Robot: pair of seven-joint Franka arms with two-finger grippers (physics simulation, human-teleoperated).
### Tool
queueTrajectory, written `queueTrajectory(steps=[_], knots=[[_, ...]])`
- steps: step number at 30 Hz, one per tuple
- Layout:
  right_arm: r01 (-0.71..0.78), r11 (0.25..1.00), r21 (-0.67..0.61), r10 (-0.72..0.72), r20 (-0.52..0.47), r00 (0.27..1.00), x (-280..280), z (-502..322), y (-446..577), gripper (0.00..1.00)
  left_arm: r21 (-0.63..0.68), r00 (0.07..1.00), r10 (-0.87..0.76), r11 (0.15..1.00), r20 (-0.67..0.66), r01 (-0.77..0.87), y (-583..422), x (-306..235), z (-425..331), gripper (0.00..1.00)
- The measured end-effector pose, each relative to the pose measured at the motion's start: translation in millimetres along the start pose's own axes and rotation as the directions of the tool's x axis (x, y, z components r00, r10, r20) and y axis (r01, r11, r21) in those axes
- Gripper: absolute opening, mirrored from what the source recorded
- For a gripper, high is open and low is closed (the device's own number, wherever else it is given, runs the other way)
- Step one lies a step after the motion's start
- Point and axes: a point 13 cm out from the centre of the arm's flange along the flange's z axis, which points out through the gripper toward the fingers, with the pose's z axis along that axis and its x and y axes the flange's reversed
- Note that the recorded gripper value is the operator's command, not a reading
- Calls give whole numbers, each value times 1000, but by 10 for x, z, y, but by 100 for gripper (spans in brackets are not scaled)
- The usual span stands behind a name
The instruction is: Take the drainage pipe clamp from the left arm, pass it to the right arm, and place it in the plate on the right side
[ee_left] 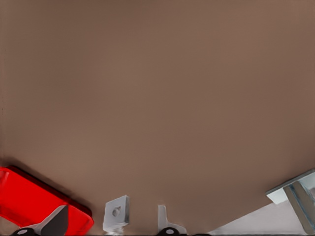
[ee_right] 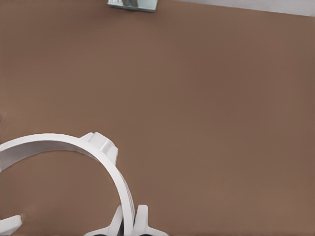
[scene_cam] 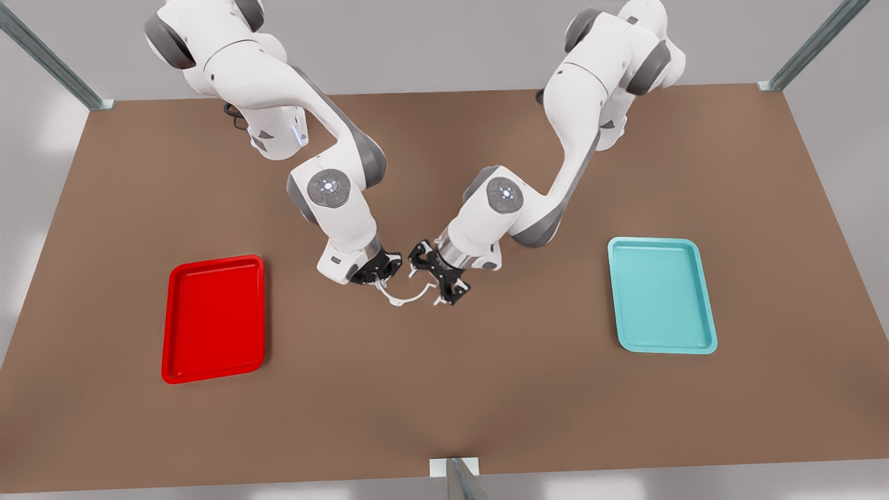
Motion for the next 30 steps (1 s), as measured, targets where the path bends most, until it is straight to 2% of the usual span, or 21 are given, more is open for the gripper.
queueTrajectory(steps=[3, 5, 9, 12, 14, 17, 20, 25, 30], knots=[[-1, 1000, 10, 1, -17, 1000, 99, 67, -39, 21, -3, 1000, -23, 1000, -6, 23, -120, 83, -420, 100], [-17, 1000, 26, 18, -38, 999, 184, 144, -217, 21, 5, 997, -79, 997, 14, 79, -541, 10, -699, 100], [-100, 993, 70, 103, -49, 993, 176, 163, -915, 21, 46, 986, -127, 991, 105, 123, -1937, -571, -1047, 100], [-176, 980, 98, 180, -42, 983, 99, 89, -1545, 21, 87, 989, -49, 996, 140, 37, -3190, -1201, -1628, 100], [-224, 968, 115, 230, -44, 972, 101, 51, -2005, 21, 136, 973, 139, 977, 185, -165, -3460, -1411, -2527, 100], [-267, 954, 138, 277, -60, 959, 179, -8, -2584, 21, 87, 828, 444, 862, 342, -499, -3186, -1929, -3548, 100], [-277, 948, 154, 293, -91, 952, 297, 5, -3004, 21, -59, 630, 657, 710, 414, -701, -3059, -2267, -3787, 100], [-305, 935, 180, 335, -172, 927, 619, 50, -3814, 21, -293, 313, 875, 429, 368, -854, -3007, -2435, -3611, 100], [-347, 921, 176, 386, -301, 872, 1082, 486, -4514, 21, -415, 63, 965, 168, 255, -894, -2988, -2454, -3498, 100]])
